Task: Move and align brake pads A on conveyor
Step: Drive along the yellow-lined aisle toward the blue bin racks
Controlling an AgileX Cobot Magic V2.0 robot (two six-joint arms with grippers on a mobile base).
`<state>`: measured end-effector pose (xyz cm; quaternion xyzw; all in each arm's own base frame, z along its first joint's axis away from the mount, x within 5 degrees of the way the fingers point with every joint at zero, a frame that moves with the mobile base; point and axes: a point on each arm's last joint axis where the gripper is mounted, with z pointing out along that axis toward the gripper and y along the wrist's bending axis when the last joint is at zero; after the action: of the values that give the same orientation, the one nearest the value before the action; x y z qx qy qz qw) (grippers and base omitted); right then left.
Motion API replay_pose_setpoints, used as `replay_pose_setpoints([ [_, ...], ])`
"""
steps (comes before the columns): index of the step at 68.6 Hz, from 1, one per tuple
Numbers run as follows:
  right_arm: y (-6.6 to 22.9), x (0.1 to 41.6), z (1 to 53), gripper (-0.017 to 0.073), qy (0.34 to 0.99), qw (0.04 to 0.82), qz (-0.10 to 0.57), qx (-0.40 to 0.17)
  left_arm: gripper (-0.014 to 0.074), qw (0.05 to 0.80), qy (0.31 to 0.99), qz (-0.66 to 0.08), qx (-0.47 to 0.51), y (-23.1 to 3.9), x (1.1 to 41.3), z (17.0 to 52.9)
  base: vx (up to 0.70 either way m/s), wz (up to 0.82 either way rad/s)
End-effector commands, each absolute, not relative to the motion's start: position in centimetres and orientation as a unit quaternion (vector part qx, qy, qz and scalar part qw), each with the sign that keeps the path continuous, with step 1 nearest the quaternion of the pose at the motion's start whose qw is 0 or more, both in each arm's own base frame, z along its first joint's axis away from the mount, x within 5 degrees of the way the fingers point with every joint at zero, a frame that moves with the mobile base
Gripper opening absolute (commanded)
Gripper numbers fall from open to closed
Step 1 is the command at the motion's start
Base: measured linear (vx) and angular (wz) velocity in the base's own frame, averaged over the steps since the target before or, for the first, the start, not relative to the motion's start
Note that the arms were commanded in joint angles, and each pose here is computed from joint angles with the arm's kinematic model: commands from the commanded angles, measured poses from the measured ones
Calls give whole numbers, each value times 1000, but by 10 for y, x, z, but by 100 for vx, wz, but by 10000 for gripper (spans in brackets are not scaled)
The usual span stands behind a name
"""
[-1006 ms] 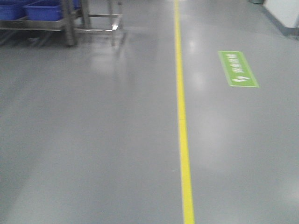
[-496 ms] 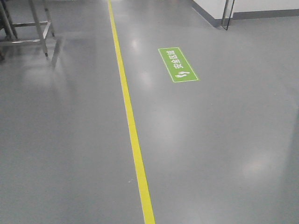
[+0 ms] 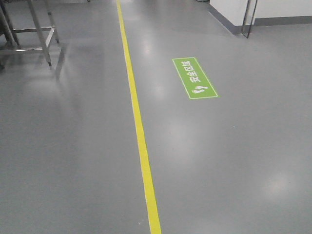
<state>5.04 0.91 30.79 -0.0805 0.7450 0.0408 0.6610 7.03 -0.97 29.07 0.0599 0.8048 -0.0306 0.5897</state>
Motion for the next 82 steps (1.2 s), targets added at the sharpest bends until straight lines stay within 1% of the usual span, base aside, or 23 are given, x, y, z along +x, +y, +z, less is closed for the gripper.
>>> replay_pose_setpoints([
  [1,9,51,322,400,716,693,38,-77,450,626,778,-34,55,-10,72,305,51,37],
  [15,9,51,322,400,716,693,38,-77,450,626,778,-34,55,-10,72,305,53,38],
  [28,9,51,322,400,716,693,38,-77,450,626,778,-34,55,-10,72,305,57,18],
  [82,9,51,322,400,716,693,38,-77,450,625,778,-34,55,-10,72,305,64,-1],
])
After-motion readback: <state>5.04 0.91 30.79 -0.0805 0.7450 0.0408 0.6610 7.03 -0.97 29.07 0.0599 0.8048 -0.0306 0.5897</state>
